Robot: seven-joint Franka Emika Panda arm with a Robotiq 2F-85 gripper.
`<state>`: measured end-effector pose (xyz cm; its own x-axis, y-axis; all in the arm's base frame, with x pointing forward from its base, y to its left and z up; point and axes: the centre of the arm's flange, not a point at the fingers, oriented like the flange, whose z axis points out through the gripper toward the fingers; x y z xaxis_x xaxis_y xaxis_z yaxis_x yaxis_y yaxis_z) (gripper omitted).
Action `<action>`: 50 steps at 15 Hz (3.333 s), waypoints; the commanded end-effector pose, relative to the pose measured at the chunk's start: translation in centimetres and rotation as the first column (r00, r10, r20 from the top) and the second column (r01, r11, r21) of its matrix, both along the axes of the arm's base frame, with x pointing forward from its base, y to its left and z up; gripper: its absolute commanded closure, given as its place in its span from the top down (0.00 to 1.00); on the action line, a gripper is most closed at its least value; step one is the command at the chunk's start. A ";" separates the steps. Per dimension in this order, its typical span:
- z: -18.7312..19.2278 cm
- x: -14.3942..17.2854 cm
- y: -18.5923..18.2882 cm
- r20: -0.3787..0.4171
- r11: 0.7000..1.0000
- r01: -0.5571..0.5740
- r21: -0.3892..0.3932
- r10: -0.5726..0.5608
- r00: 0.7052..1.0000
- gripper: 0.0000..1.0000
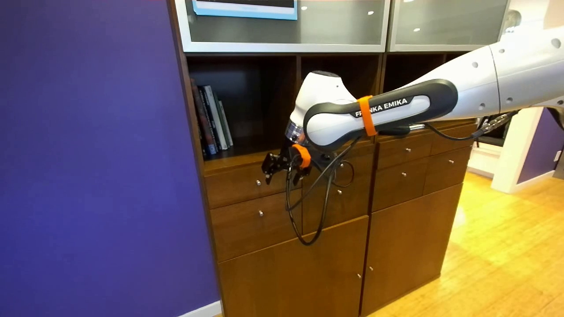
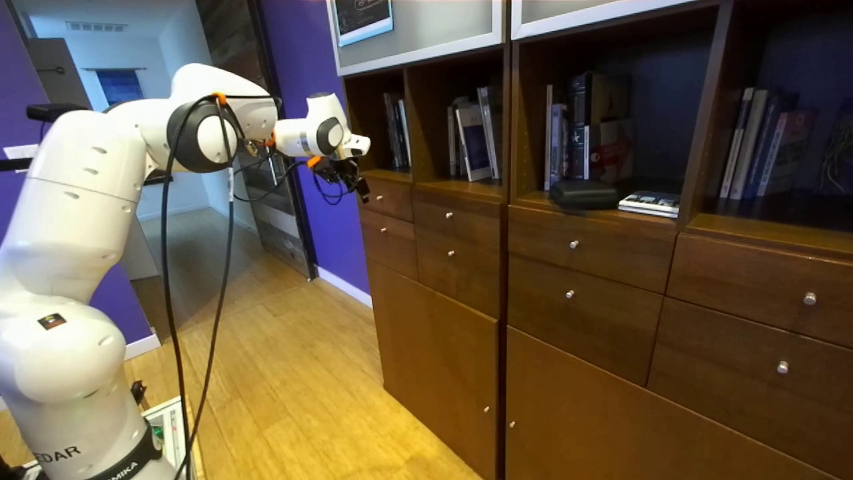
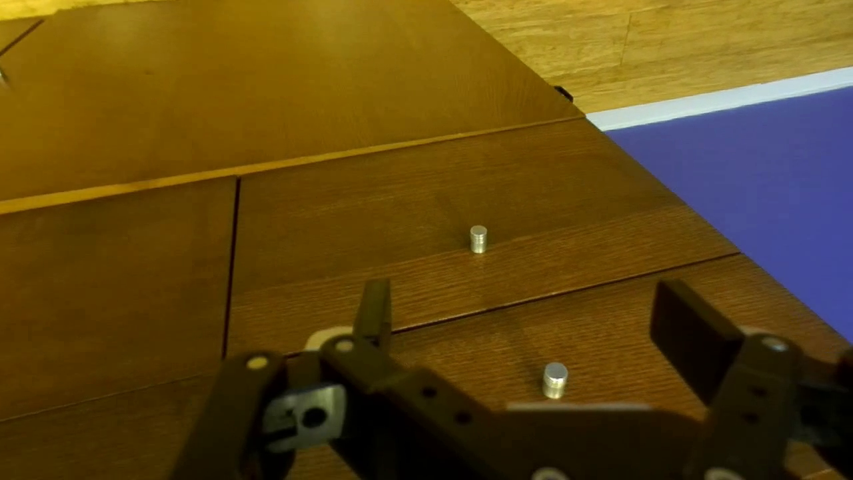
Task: Pull the top drawer on the far left until its fully open
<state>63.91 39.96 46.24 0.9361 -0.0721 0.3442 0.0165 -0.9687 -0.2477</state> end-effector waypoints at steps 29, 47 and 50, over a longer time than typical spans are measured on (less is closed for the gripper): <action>-2.3 9.2 7.3 0.066 1.000 -0.002 -0.004 0.002 0.998 0.05; -2.9 -6.1 9.0 -0.234 0.987 -0.103 -0.127 0.071 0.970 0.05; -2.9 -7.6 9.4 -0.285 0.981 -0.121 -0.149 0.074 0.956 0.39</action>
